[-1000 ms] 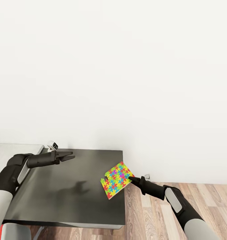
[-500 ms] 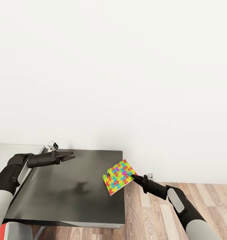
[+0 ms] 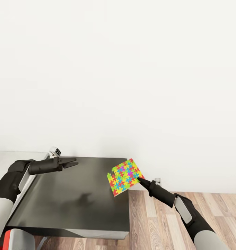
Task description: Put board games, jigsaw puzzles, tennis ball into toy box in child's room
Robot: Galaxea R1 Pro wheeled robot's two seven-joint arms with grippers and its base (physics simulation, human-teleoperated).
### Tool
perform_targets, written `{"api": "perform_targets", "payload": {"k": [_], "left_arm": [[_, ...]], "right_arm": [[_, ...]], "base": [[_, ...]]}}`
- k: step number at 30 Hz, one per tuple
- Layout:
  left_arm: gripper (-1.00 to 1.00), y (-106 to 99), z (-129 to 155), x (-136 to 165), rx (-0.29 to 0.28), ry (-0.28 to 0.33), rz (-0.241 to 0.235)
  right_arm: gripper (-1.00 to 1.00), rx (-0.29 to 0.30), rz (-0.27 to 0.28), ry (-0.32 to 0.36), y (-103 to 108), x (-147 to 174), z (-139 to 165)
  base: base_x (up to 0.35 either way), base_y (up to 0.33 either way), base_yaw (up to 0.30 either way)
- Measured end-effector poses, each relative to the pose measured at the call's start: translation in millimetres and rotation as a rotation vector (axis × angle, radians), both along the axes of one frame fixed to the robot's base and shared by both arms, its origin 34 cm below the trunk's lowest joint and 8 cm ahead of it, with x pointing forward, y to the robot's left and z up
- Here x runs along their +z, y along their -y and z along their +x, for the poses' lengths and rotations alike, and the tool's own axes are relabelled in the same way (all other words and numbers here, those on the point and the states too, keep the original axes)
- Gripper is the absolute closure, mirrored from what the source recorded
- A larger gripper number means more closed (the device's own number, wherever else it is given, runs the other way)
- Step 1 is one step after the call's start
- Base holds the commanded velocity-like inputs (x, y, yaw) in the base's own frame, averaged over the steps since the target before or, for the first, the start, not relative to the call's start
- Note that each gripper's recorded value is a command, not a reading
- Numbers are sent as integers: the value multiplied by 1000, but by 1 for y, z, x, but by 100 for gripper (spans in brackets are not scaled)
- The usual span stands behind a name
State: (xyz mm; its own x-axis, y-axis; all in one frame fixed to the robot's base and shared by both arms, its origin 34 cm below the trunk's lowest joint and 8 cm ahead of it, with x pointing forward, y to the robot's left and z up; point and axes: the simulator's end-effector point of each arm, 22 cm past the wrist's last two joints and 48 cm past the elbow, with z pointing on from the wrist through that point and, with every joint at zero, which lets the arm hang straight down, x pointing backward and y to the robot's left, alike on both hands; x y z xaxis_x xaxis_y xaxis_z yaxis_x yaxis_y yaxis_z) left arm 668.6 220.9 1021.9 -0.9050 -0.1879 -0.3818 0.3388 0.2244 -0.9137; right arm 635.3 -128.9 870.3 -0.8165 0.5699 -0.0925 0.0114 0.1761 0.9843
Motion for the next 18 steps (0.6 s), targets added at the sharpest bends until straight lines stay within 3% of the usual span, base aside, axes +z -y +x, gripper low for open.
{"api": "perform_targets", "payload": {"k": [18], "left_arm": [[-100, 1, -6, 28, -7, 45, 8]], "right_arm": [[100, -27, -42, 87, 7, 21, 0]], "base": [[0, 0, 0]]}}
